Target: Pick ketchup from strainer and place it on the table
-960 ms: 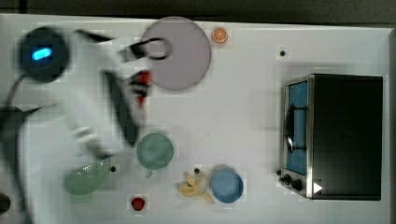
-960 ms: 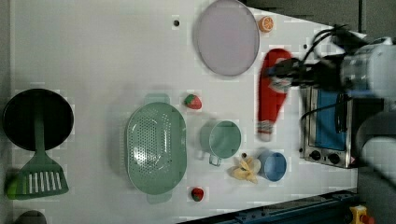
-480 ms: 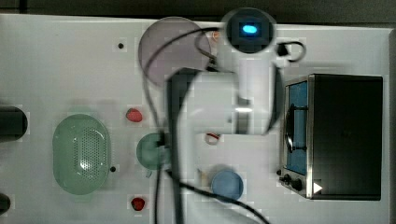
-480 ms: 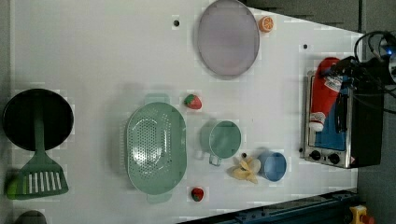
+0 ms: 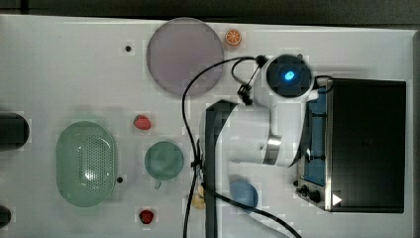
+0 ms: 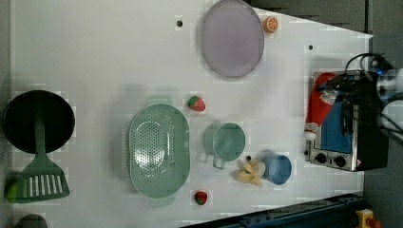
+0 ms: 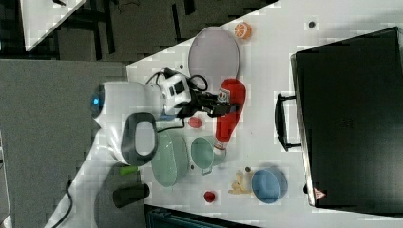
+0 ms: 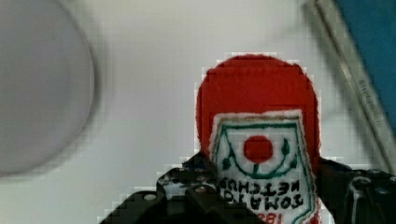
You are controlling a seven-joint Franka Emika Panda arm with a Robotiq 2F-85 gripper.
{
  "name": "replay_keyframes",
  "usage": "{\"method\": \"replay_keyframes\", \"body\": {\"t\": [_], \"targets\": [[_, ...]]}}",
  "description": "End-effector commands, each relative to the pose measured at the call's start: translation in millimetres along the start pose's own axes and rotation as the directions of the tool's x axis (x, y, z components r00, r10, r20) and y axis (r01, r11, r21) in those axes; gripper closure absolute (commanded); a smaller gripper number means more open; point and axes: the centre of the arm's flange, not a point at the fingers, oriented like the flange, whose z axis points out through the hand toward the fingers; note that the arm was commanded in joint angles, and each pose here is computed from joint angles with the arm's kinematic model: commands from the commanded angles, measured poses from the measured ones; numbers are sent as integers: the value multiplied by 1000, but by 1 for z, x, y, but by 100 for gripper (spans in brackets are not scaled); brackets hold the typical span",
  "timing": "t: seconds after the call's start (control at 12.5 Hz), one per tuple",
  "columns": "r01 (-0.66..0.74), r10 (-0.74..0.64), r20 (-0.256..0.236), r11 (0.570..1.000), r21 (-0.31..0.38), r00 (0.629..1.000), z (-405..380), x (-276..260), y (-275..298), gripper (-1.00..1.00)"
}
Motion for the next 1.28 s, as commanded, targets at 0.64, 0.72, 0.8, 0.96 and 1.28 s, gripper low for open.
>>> {"method": "replay_keyframes", "body": {"t": [0.64,0.72,0.8,0.96,1.28], "targets": [[204,-204,-8,977,57,979,112,-90,-56,-26],[204,-203,-16,977,66,979,121,-91,-57,-46],[203,-201,-27,977,72,979,125,-90,-57,-68],[203,-201,-40,976,73,979,117,-87,-58,-100],[192,-173,-189,977,90,967,32,-61,-64,-100]]}}
